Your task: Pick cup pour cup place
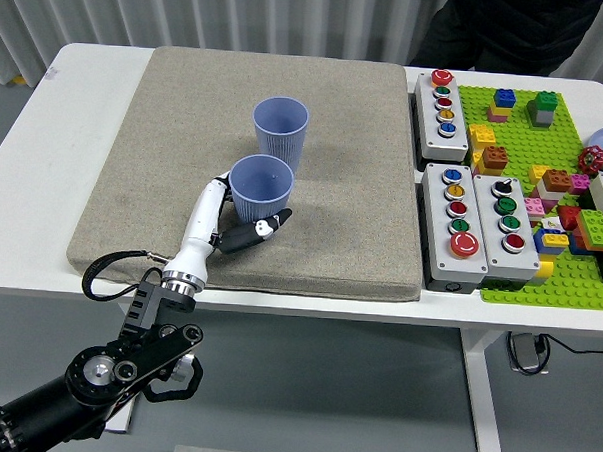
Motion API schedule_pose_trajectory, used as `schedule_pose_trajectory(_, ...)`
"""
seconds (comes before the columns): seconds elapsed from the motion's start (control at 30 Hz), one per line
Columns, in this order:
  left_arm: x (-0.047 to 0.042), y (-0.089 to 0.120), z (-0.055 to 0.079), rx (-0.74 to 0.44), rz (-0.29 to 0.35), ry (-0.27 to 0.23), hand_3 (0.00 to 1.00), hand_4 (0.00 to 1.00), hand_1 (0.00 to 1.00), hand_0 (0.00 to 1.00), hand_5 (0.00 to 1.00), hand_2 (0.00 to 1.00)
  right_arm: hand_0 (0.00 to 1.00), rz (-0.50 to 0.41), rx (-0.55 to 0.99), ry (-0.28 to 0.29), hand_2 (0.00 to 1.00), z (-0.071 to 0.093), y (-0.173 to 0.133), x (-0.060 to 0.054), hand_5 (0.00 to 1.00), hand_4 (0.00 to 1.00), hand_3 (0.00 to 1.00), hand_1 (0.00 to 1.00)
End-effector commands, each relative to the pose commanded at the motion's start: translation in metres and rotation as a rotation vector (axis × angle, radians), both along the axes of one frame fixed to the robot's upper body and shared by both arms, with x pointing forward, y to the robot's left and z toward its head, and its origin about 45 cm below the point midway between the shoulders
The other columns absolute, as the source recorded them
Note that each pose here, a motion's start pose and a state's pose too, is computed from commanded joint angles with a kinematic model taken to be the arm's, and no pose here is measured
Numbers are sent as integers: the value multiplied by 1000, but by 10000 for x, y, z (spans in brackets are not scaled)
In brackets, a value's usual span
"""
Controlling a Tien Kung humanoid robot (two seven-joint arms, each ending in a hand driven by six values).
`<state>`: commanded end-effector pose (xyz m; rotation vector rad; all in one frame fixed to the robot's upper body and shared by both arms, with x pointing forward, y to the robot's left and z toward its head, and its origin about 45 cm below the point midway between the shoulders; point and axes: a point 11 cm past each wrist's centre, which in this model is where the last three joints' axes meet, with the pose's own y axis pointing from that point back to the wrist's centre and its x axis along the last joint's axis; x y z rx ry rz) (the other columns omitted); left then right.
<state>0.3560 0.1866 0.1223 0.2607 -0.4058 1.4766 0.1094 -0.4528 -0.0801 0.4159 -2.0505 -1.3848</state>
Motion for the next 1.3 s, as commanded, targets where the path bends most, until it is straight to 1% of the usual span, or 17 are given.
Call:
schedule_pose_trajectory(0.17,37,8,25,-7,7,-12,516,750,475,487,307,541,674,-3,1,-3,566,1,4,8,178,2,579,615)
schedule_pose_trajectory(0.2,48,7,37,-9,8,-16,527,759,474,490,328,539,674,-3,1,-4,566,2,3,13,177,2,580,615)
schedule_pose_trajectory(0.27,62,10,50,-13,10,-21,527,759,474,490,328,539,674,-2,1,-5,566,4,2,19,177,2,580,615)
schedule_pose_trajectory(0.37,70,23,53,-15,15,-28,527,759,474,490,328,539,674,-1,1,-6,566,5,1,24,177,2,580,615)
schedule_pose_trajectory(0.4,71,36,45,-13,17,-29,561,775,490,506,347,568,674,0,1,-6,567,5,2,25,179,2,580,615)
schedule_pose_trajectory(0.57,68,81,6,-18,31,-23,561,775,490,506,347,568,674,0,2,-7,567,6,5,34,179,2,580,615)
schedule_pose_trajectory(0.6,68,84,2,-19,33,-23,591,779,501,520,350,592,674,1,2,-7,566,6,6,37,179,2,579,615)
schedule_pose_trajectory(0.77,59,78,-16,-25,33,-24,591,779,501,520,350,592,674,1,3,-9,566,9,9,52,179,2,579,615)
schedule_pose_trajectory(0.8,53,73,-18,-25,32,-24,632,782,507,522,358,608,674,1,3,-9,566,10,10,55,181,2,578,615)
schedule_pose_trajectory(0.97,31,44,-6,-24,20,-36,632,782,507,522,358,608,674,0,3,-10,566,11,11,60,181,2,578,615)
schedule_pose_trajectory(1.0,28,43,-8,-23,20,-36,662,799,529,531,366,636,674,0,3,-9,567,12,11,60,179,2,578,615)
schedule_pose_trajectory(1.17,17,72,-38,-20,28,-29,662,799,529,531,366,636,674,-1,3,-9,567,10,11,55,179,2,578,615)
schedule_pose_trajectory(1.2,16,74,-40,-20,29,-29,676,826,567,548,395,694,674,-1,3,-9,566,10,11,55,180,2,578,615)
schedule_pose_trajectory(1.3,11,89,-65,-17,33,-24,676,826,567,548,395,694,674,0,4,-7,566,9,11,50,180,2,578,615)
